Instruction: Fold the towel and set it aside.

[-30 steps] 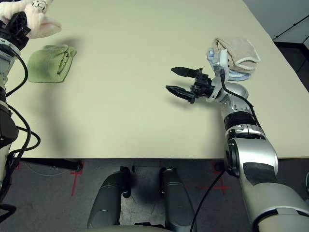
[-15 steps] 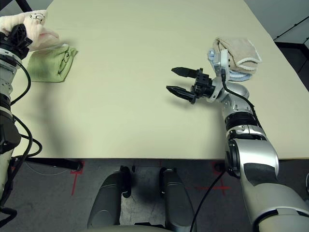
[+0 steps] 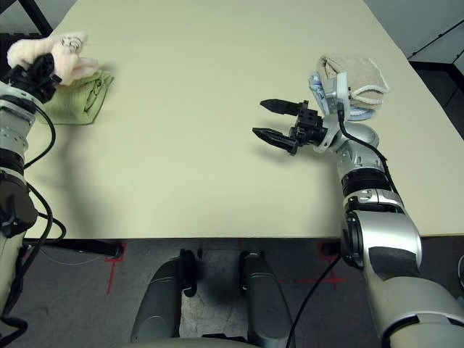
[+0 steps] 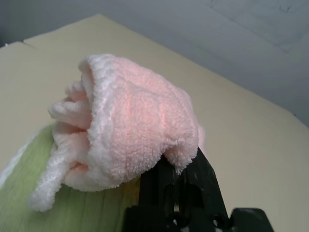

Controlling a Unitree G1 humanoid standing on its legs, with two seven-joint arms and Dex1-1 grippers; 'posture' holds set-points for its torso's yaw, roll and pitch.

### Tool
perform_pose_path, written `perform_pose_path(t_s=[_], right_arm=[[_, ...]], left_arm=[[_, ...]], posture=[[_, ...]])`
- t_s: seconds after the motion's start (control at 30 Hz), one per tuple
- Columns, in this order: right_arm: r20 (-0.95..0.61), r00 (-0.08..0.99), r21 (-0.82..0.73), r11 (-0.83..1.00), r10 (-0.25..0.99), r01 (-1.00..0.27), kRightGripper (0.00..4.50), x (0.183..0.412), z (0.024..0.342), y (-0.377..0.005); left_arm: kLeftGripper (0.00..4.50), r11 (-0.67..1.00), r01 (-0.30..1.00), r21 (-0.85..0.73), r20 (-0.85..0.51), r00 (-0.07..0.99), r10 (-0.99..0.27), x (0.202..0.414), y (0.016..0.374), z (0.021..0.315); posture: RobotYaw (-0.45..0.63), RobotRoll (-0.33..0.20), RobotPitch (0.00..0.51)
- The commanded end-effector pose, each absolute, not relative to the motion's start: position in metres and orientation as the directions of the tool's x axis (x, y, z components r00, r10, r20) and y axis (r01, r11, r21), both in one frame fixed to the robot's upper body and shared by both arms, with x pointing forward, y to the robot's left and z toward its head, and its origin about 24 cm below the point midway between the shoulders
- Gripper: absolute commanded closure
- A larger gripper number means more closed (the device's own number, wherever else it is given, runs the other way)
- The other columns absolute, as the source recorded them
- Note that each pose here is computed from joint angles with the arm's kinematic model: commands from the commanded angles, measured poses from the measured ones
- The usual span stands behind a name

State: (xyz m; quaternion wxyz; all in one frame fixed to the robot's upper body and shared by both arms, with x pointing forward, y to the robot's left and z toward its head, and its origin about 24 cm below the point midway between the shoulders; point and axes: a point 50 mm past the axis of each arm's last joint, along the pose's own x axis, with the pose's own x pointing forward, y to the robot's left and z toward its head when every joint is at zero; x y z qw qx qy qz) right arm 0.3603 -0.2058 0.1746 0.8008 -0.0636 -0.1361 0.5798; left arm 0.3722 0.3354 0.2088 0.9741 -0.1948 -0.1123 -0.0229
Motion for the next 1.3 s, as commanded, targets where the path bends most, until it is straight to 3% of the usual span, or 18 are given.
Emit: perform_pose_path(t_s=[0.03,0.3,0.57,0.7,1.0,1.23,1.3], right_arm=[[0.15,0.294,-0.26,0.325,0.944,-0.91,0.0,0.359,0.174,-0.209],[0.151,0.29,-0.264,0.322,0.945,-0.909,0.0,0.359,0.174,-0.208],[0.141,0.286,-0.261,0.314,0.948,-0.913,0.0,0.36,0.171,-0.205],[0.144,0.278,-0.263,0.308,0.95,-0.914,0.0,0.36,0.17,-0.201],[0.144,0.287,-0.268,0.316,0.947,-0.91,0.0,0.359,0.169,-0.205],[0.15,0.291,-0.266,0.322,0.945,-0.909,0.0,0.36,0.169,-0.203],[0.165,0.297,-0.26,0.332,0.94,-0.906,0.0,0.361,0.17,-0.201]], left_arm=[[4.48,0.918,0.061,-0.392,0.177,0.984,0.011,0.37,0.337,0.195],[4.48,0.938,0.047,-0.343,0.067,0.997,-0.025,0.347,0.357,0.182],[4.48,0.821,0.074,-0.566,0.055,0.997,-0.052,0.334,0.357,0.196],[3.34,0.798,0.059,-0.599,0.028,0.998,-0.052,0.335,0.353,0.197],[0.05,0.756,-0.009,-0.654,-0.115,0.989,-0.087,0.332,0.346,0.182],[0.05,0.794,0.045,-0.607,-0.22,0.95,-0.223,0.31,0.345,0.184],[0.05,0.821,0.154,-0.55,-0.215,0.924,-0.317,0.298,0.34,0.199]], posture=[[-0.06,0.0,0.202],[-0.06,0.0,0.195],[-0.03,0.0,0.19],[-0.03,0.0,0.188],[-0.04,0.0,0.187],[-0.03,0.0,0.187],[-0.02,0.0,0.183]])
